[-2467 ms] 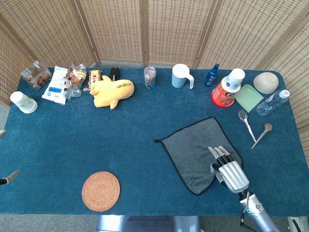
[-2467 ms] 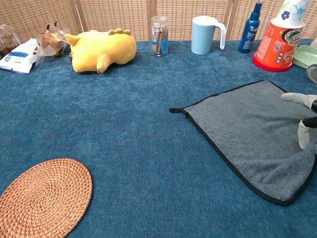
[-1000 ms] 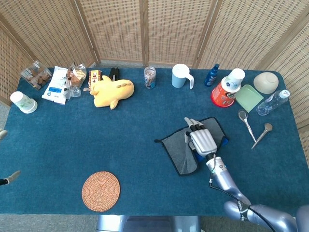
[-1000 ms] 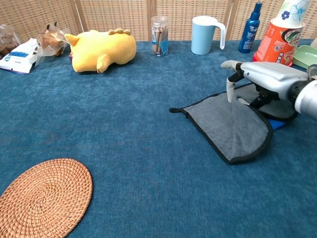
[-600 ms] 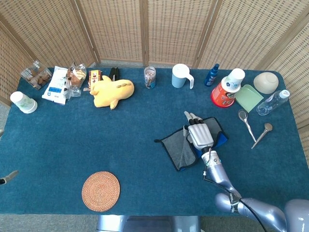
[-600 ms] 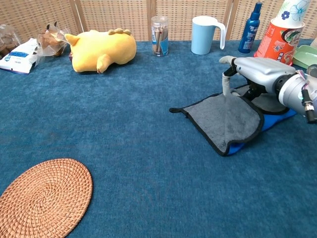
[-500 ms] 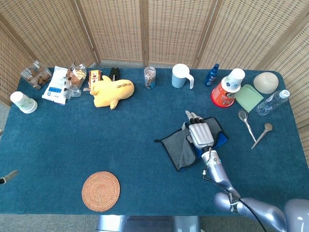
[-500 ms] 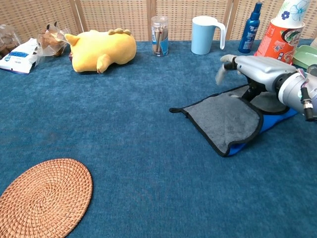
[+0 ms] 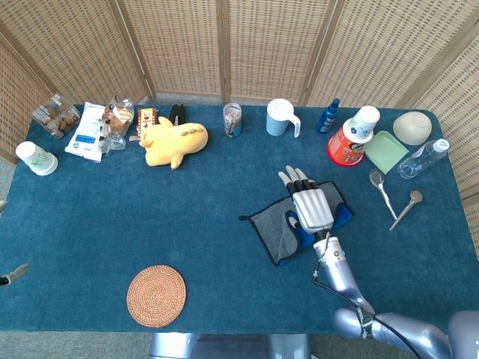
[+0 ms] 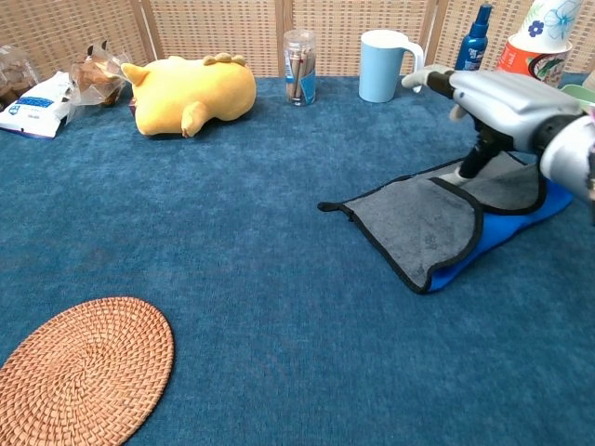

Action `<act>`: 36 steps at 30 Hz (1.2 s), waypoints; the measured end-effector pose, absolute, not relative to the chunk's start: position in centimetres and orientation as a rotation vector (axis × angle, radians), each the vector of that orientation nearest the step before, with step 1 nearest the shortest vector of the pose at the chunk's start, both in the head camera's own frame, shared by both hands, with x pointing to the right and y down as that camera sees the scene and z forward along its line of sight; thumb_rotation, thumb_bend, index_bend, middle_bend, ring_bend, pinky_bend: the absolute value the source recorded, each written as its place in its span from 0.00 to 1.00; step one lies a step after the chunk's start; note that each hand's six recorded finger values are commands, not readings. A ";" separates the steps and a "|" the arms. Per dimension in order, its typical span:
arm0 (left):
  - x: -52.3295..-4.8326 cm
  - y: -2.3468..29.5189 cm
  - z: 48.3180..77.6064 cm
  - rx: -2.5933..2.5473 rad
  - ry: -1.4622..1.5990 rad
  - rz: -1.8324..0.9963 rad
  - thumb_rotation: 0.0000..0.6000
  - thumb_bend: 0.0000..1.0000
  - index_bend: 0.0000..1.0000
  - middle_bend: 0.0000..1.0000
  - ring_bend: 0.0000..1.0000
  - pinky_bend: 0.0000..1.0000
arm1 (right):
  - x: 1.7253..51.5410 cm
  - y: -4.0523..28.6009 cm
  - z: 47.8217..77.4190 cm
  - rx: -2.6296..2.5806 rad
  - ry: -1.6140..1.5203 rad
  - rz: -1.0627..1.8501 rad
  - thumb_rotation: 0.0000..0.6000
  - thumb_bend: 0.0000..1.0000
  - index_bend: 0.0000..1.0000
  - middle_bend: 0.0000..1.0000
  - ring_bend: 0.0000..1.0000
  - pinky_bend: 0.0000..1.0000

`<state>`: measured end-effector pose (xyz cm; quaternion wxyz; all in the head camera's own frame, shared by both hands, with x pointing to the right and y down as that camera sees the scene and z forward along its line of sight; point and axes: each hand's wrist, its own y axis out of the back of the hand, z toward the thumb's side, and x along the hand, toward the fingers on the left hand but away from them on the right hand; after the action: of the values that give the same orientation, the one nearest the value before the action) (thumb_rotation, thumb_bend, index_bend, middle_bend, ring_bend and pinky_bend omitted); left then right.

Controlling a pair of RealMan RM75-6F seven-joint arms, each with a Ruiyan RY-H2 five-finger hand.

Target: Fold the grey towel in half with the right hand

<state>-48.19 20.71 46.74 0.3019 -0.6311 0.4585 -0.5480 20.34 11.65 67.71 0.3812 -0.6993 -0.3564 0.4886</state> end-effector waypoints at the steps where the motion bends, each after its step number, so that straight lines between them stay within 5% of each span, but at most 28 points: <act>1: -48.2 20.7 46.8 -1.675 1.214 -1.454 1.00 0.13 0.00 0.00 0.00 0.00 | 20.6 11.8 67.6 -1.782 -0.906 1.245 1.00 0.00 0.00 0.00 0.00 0.28; 16: -47.9 20.8 46.8 -1.681 1.205 -1.452 1.00 0.13 0.00 0.00 0.00 0.00 | 25.9 14.0 64.7 -1.686 -0.831 1.198 1.00 0.00 0.00 0.00 0.00 0.29; 36: -47.8 20.8 47.2 -1.680 1.197 -1.463 1.00 0.13 0.00 0.00 0.00 0.00 | 29.0 11.8 70.0 -1.601 -0.766 1.281 1.00 0.00 0.00 0.00 0.00 0.29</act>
<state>-47.81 20.80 47.20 0.3015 -0.6333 0.4513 -0.5517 28.98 11.78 69.98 0.4586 -0.6500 -0.3108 0.5201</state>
